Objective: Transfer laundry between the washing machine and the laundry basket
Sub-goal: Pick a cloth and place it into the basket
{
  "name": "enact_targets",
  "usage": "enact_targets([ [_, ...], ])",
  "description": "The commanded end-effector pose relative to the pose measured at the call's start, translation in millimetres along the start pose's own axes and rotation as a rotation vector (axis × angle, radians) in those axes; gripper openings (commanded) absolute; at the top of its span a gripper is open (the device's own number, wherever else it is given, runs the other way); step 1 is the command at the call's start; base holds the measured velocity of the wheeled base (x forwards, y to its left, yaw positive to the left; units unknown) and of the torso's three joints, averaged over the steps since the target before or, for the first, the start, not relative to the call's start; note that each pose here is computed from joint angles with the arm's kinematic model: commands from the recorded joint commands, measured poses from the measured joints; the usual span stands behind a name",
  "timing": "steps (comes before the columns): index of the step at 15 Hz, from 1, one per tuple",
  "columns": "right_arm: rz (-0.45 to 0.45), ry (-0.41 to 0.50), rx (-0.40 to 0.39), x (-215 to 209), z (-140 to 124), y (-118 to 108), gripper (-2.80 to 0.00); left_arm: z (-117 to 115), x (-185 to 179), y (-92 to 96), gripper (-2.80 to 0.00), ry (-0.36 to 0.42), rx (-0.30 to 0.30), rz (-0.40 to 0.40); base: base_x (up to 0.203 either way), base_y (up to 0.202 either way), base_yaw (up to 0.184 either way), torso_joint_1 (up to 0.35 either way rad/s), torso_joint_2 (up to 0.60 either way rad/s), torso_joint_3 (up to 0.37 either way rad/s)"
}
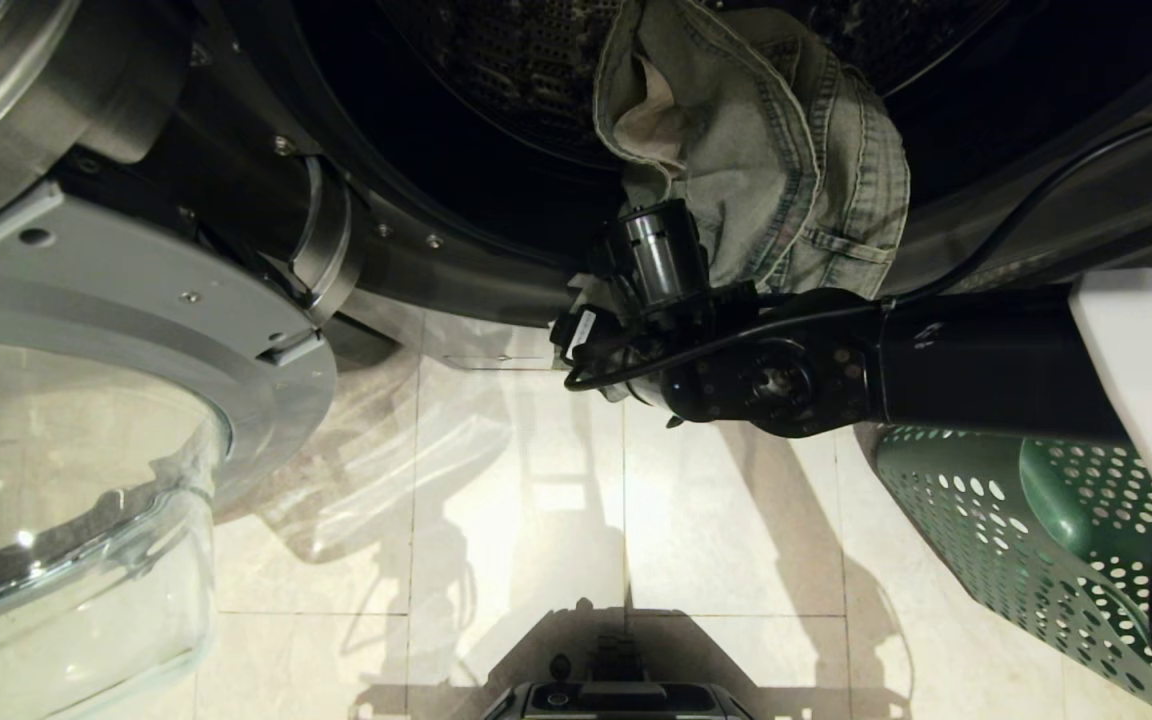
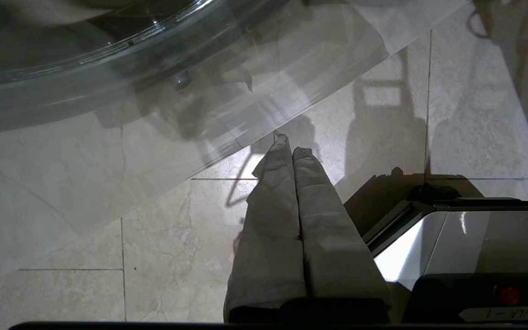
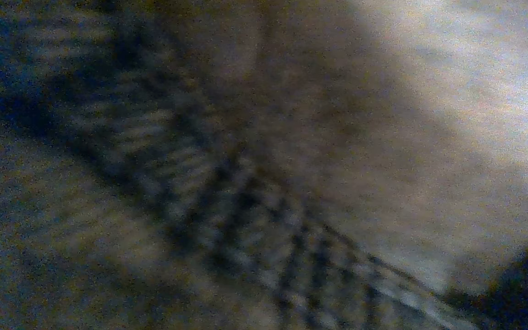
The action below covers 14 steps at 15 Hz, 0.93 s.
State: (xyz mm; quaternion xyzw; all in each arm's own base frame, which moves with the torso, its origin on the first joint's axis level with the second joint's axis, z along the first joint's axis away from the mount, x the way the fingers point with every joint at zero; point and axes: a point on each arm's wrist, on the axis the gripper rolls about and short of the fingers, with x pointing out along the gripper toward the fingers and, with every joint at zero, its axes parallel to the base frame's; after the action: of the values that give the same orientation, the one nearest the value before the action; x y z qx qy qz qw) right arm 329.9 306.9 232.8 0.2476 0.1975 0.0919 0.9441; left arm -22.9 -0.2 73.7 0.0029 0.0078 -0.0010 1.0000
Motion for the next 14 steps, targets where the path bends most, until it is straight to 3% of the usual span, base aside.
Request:
enact_targets([
  [1,-0.001,-0.002,0.007,-3.9,2.1,-0.4,0.0,0.0,-0.1,0.0,-2.8,-0.002,0.0,0.0,0.0,0.0,0.0,0.0,0.0,0.0],
  [14,-0.016,0.016,0.004,-8.9,-2.1,-4.4,0.0,0.0,-0.1,0.0,-2.8,-0.002,0.0,0.0,0.0,0.0,0.0,0.0,0.0,0.0],
])
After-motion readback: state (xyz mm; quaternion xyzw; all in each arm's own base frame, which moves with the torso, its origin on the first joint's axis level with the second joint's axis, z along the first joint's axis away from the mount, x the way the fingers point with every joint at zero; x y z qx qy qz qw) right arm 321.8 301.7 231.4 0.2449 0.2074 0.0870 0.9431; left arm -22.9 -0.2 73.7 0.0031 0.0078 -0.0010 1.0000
